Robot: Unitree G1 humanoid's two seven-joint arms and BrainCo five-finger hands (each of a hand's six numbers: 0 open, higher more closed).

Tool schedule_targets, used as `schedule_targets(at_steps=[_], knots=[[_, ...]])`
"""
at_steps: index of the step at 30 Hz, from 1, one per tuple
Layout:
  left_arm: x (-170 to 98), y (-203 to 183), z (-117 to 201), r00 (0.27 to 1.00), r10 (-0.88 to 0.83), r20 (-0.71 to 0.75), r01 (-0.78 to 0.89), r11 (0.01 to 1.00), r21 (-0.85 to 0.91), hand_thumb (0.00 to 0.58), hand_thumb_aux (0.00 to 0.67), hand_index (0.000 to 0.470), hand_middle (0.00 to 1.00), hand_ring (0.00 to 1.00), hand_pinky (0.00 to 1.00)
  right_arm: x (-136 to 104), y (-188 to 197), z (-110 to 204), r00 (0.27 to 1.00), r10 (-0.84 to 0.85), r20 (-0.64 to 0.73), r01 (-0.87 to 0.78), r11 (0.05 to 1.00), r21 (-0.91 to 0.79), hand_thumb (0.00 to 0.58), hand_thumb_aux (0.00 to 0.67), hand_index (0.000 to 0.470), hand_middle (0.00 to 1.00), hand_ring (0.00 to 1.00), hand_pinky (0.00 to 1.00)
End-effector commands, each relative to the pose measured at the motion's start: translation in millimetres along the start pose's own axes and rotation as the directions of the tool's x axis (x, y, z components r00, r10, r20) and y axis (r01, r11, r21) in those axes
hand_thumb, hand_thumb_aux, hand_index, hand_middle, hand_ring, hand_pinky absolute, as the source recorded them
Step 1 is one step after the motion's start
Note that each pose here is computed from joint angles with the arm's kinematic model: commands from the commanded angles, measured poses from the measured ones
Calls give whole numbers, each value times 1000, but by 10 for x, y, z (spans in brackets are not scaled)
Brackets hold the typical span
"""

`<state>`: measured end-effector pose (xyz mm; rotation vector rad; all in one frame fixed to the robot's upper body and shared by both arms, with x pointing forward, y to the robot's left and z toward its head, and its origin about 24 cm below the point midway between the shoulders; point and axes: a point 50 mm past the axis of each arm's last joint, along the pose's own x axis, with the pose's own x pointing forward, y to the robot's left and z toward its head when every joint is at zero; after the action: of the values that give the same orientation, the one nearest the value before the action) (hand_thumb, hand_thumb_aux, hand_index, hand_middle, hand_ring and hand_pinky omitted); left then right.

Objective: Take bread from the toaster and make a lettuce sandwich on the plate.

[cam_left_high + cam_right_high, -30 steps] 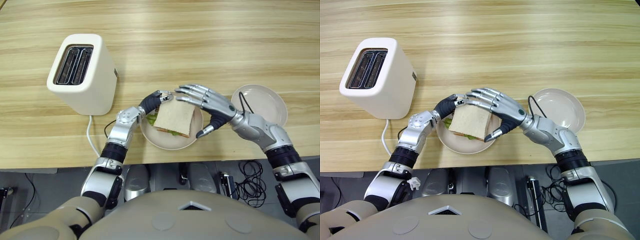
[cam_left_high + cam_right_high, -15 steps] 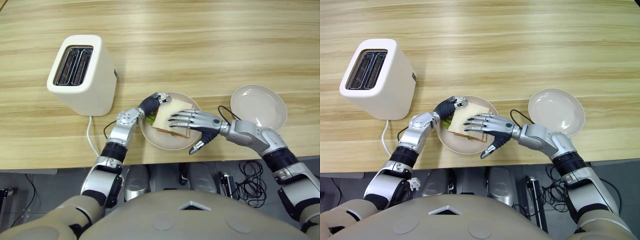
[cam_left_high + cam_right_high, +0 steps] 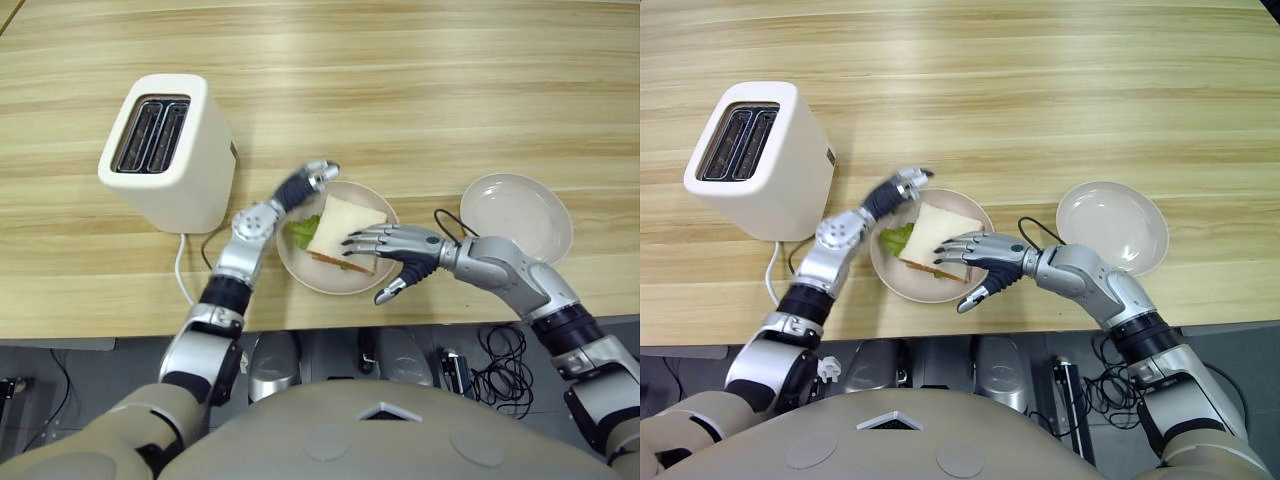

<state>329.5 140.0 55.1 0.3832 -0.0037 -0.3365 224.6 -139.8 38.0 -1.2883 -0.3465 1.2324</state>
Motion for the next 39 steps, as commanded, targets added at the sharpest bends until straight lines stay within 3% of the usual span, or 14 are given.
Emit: schedule_targets(at_steps=[1,11,12,13,15,16,17,22,24,25,26,27,33,39], knots=[[-58,371,308,943,287,171,-318,926,202,0,0,0,110,110,110,-25,410,-68,973,219,-68,-216,975,49,0,0,0,0,0,0],[-262,272,616,855,338,395,-432,884,179,0,0,0,0,0,0,120,94,-128,995,-75,-70,72,996,-43,0,0,0,0,0,0],[-269,243,606,861,325,392,-415,894,170,0,0,0,0,0,0,126,61,-131,991,-113,-66,111,993,-29,201,129,88,0,0,0],[-279,223,595,863,319,391,-405,901,159,223,145,99,0,0,0,130,16,-128,986,-159,-58,158,987,-13,472,381,262,0,0,0],[-295,208,573,868,312,386,-394,906,154,360,257,177,0,0,0,125,-69,-117,970,-240,-47,241,970,24,520,455,312,0,0,0],[-302,214,562,868,315,383,-395,906,149,445,347,238,0,0,0,118,-116,-110,960,-276,-40,277,960,31,554,528,363,624,624,624],[-307,226,553,868,318,380,-397,906,148,445,347,238,0,0,0,107,-178,-100,947,-320,-30,320,947,24,559,544,373,1000,1000,1000],[-340,309,549,858,346,379,-416,901,119,382,279,191,0,0,0,-29,-640,3,807,-588,63,588,809,22,580,670,460,1000,1000,1000],[-373,321,592,847,349,400,-418,903,98,559,544,373,0,0,0,-132,-826,39,714,-693,98,693,720,47,580,670,460,1000,1000,1000],[-389,318,613,845,344,409,-413,906,91,559,544,373,0,0,0,-178,-891,47,670,-735,104,732,678,75,580,670,460,1000,1000,1000],[-412,310,643,842,335,423,-402,913,75,580,670,460,855,855,855,-225,-945,48,623,-775,103,767,632,112,580,670,460,1000,1000,1000],[-437,299,677,838,324,439,-385,921,55,580,670,460,1000,1000,1000,-263,-978,40,583,-807,93,792,590,159,580,670,460,1000,1000,1000],[-662,287,930,833,163,529,-133,987,-95,580,670,460,1000,1000,1000,-378,-946,-154,491,-868,-79,811,422,406,580,670,460,1000,1000,1000],[-935,234,910,835,-143,531,267,950,-164,580,670,460,1000,1000,1000,-404,-715,-281,622,-769,-144,643,399,654,580,670,460,1000,1000,1000]])
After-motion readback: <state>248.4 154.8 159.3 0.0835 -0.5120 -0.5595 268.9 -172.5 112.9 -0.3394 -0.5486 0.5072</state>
